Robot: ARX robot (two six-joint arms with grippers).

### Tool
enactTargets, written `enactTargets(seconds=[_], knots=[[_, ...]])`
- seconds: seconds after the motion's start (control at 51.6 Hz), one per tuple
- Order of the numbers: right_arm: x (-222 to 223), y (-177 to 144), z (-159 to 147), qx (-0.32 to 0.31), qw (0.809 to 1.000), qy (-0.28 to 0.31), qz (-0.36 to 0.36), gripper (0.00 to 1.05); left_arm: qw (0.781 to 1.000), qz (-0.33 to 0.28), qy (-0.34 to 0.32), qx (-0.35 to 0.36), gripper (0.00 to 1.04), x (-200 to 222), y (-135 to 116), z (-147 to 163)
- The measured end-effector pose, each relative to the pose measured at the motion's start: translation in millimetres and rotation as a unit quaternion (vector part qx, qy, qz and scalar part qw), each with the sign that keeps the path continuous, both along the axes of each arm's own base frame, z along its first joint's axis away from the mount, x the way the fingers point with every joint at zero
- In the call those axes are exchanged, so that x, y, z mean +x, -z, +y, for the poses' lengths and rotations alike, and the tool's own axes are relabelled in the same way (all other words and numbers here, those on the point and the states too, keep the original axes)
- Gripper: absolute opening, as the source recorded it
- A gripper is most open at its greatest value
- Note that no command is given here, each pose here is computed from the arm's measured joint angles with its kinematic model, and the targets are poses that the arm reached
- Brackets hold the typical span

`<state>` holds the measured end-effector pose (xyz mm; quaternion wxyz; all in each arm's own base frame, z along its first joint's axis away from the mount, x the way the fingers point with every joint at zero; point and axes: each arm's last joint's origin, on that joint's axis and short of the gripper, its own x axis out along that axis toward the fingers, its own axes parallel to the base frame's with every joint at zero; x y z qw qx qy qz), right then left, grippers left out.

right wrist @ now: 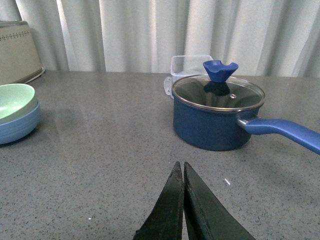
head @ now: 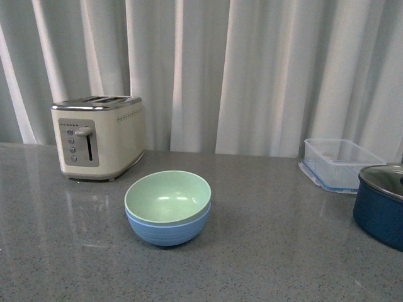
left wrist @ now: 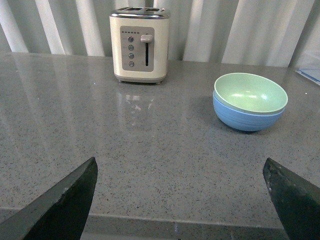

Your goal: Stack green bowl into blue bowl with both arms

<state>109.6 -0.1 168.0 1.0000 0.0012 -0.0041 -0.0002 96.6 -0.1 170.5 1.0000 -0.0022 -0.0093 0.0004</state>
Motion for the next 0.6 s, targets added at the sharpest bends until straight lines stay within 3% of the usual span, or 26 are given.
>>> enactTargets(seconds=[0.465, 0.601], knots=[[-12, 3, 0, -0.001, 1.000, 0.000, 0.003, 0.01, 1.000, 0.000, 0.000, 0.000, 0.98, 0, 0, 0], [-12, 3, 0, -0.001, 1.000, 0.000, 0.003, 0.21, 1.000, 0.000, 0.000, 0.000, 0.98, 0, 0, 0]])
